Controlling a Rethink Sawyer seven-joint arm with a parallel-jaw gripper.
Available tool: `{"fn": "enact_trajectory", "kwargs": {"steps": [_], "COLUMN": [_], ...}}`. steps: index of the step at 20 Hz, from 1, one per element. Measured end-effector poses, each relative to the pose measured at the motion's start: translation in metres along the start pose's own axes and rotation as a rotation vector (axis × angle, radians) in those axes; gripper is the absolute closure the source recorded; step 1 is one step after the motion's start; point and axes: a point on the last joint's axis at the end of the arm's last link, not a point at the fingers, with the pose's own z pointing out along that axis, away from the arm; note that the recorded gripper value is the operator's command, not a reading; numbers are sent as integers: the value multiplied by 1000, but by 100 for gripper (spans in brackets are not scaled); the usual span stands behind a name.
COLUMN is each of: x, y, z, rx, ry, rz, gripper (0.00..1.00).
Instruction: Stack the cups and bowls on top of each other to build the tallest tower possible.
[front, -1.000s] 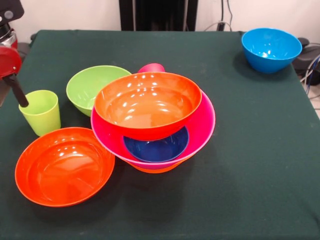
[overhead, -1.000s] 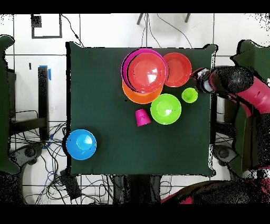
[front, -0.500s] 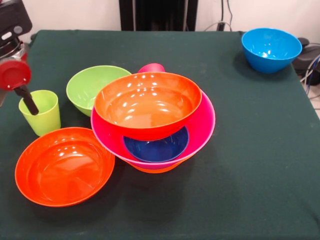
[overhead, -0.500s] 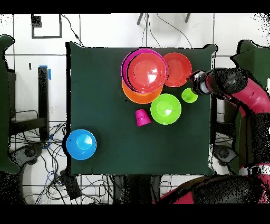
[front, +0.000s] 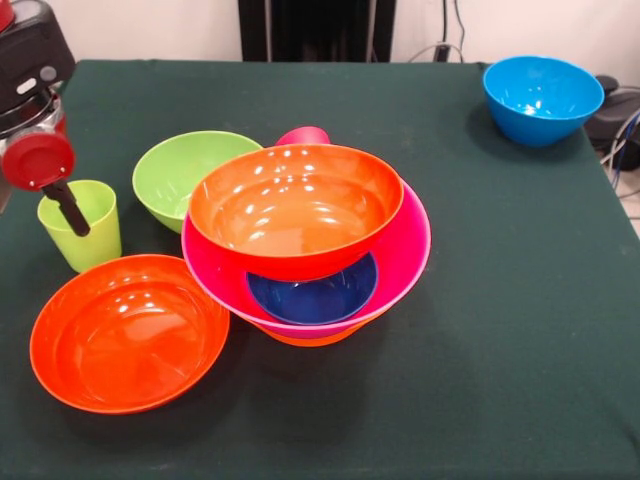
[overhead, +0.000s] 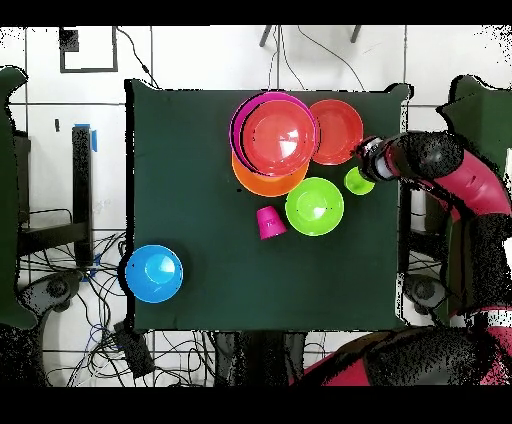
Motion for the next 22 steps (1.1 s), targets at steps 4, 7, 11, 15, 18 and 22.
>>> {"fn": "enact_trajectory", "kwargs": {"steps": [4, 7, 11, 15, 18, 22], "x": [0, -1, -6, -13, -17, -21], "y": [-1, -1, -1, -1, -2, -5], "z": [2, 3, 6, 13, 20, 33], "rx": [1, 1, -2, -7, -9, -8], "ry": [2, 1, -4, -9, -8, -4], "rz": [0, 1, 4, 12, 17, 23], "gripper": [0, 0, 0, 0, 0, 0]}}
